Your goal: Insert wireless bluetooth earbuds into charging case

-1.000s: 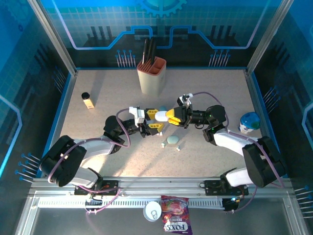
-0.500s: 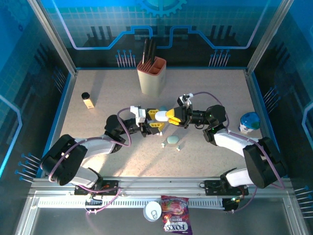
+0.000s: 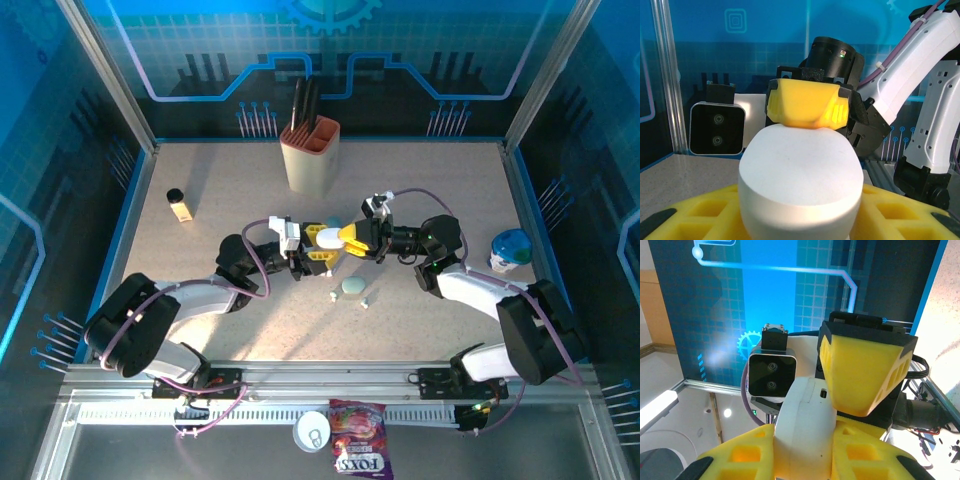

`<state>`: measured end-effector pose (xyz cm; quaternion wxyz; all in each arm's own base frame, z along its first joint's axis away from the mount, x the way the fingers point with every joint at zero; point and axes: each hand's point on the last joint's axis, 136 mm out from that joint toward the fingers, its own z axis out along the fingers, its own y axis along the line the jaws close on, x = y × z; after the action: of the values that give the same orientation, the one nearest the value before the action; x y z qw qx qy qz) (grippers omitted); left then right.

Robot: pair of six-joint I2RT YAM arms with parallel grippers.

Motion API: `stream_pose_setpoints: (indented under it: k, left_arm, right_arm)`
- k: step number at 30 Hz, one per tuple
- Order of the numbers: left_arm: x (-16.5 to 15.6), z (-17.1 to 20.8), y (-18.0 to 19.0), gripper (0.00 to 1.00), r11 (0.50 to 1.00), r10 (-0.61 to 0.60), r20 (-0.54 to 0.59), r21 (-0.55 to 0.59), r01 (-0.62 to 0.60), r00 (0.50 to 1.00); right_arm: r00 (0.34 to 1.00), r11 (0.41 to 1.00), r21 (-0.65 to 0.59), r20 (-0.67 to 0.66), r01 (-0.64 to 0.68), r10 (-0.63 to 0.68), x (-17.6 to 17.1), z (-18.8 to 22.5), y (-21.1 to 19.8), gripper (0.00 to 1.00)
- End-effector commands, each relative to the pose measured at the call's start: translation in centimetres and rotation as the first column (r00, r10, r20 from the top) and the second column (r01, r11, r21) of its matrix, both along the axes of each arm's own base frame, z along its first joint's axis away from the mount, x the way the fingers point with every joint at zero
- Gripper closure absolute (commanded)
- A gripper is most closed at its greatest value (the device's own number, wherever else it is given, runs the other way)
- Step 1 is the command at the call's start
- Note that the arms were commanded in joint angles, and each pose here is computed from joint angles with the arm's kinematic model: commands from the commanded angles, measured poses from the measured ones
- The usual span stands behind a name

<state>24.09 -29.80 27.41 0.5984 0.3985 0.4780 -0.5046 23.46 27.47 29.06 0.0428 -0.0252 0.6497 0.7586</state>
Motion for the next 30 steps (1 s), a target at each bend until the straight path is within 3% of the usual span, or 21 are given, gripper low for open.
stream_pose_setpoints:
  k: [1, 5, 13, 14, 18, 21, 26, 30]
  left_arm:
    - [-0.8, 1.4, -0.5, 0.53, 0.999, -0.040, 0.045, -0.024, 0.041, 0.998]
    - [-0.8, 1.4, -0.5, 0.54, 0.999, -0.042, 0.039, -0.025, 0.043, 0.998]
    - [-0.8, 0.7, -0.6, 0.65, 0.999, -0.045, 0.035, -0.012, 0.046, 0.998]
    - [-0.8, 0.6, -0.6, 0.65, 0.999, -0.044, 0.037, -0.010, 0.044, 0.998]
    - [-0.6, 0.0, -0.4, 0.67, 1.000, -0.028, 0.047, 0.001, 0.027, 0.999]
    - [-0.4, -0.7, -0.3, 0.68, 0.999, -0.022, 0.028, 0.024, 0.021, 0.999]
    - [-0.2, -2.3, -0.2, 0.67, 0.996, 0.003, 0.011, 0.093, -0.004, 1.000]
    - [-0.4, -3.1, -0.3, 0.67, 0.991, -0.008, -0.018, 0.131, 0.011, 1.000]
  right_arm:
    - [1.000, 1.000, 0.005, 0.016, 0.012, -0.012, 0.0, -0.4, 0.1, 0.88]
    - [1.000, 1.000, 0.001, 0.011, 0.014, -0.014, 0.0, -0.7, 0.1, 0.88]
    - [1.000, 1.000, 0.006, 0.012, 0.021, -0.021, 0.1, -0.7, 0.0, 0.87]
    - [1.000, 1.000, 0.008, 0.018, 0.023, -0.023, 0.1, -0.6, 0.0, 0.83]
    - [0.993, 0.998, -0.008, 0.101, 0.067, -0.066, 0.7, -0.3, -0.8, 0.48]
    - [0.982, 0.989, -0.090, 0.160, 0.118, -0.103, 1.5, -1.1, -2.2, 0.32]
    - [0.920, 0.917, -0.319, 0.375, 0.241, -0.111, 2.5, -2.1, -5.2, 0.20]
    - [0.775, 0.779, -0.497, 0.631, 0.383, 0.022, 2.7, -1.9, -7.0, 0.13]
